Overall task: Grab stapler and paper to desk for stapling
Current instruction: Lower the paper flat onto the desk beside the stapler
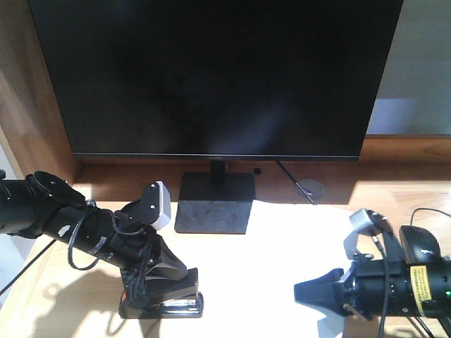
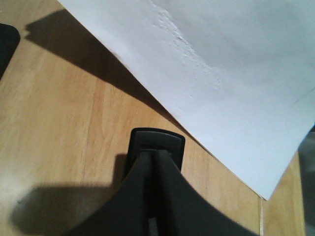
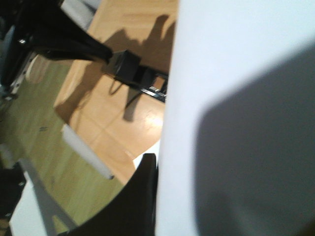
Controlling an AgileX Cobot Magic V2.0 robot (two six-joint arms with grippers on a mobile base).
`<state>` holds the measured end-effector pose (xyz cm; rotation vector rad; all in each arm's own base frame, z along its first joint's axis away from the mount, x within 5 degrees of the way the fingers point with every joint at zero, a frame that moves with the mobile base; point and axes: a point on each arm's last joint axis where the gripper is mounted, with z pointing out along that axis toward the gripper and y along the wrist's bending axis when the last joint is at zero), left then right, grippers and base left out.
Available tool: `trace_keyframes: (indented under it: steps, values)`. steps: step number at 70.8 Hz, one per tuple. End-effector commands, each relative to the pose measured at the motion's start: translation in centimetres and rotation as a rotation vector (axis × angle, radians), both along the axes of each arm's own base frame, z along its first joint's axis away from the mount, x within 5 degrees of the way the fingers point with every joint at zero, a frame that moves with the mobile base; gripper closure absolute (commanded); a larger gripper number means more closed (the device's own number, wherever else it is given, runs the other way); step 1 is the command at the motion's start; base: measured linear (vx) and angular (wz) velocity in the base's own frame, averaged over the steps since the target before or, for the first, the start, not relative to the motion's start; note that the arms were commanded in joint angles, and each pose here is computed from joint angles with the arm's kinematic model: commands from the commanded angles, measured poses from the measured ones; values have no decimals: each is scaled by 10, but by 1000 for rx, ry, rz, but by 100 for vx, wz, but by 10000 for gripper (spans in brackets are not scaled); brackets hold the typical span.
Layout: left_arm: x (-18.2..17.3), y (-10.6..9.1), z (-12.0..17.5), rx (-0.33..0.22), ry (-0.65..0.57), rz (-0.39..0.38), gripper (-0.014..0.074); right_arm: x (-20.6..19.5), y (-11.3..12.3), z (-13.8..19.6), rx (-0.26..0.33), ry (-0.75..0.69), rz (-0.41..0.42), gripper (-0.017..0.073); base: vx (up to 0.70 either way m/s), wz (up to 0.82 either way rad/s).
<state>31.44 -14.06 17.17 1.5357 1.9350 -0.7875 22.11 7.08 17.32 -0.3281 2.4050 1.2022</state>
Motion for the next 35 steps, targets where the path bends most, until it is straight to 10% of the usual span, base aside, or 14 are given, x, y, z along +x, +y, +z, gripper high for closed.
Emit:
trace_keyframes:
  steps: [1, 35]
  values:
    - [-1, -5, 22, -69, -22, 8, 600, 4, 5, 9, 80, -34, 40, 561, 0, 0]
    - [-1, -5, 22, -69, -22, 8, 600, 13, 11, -22, 228, 60, 76, 561, 0, 0]
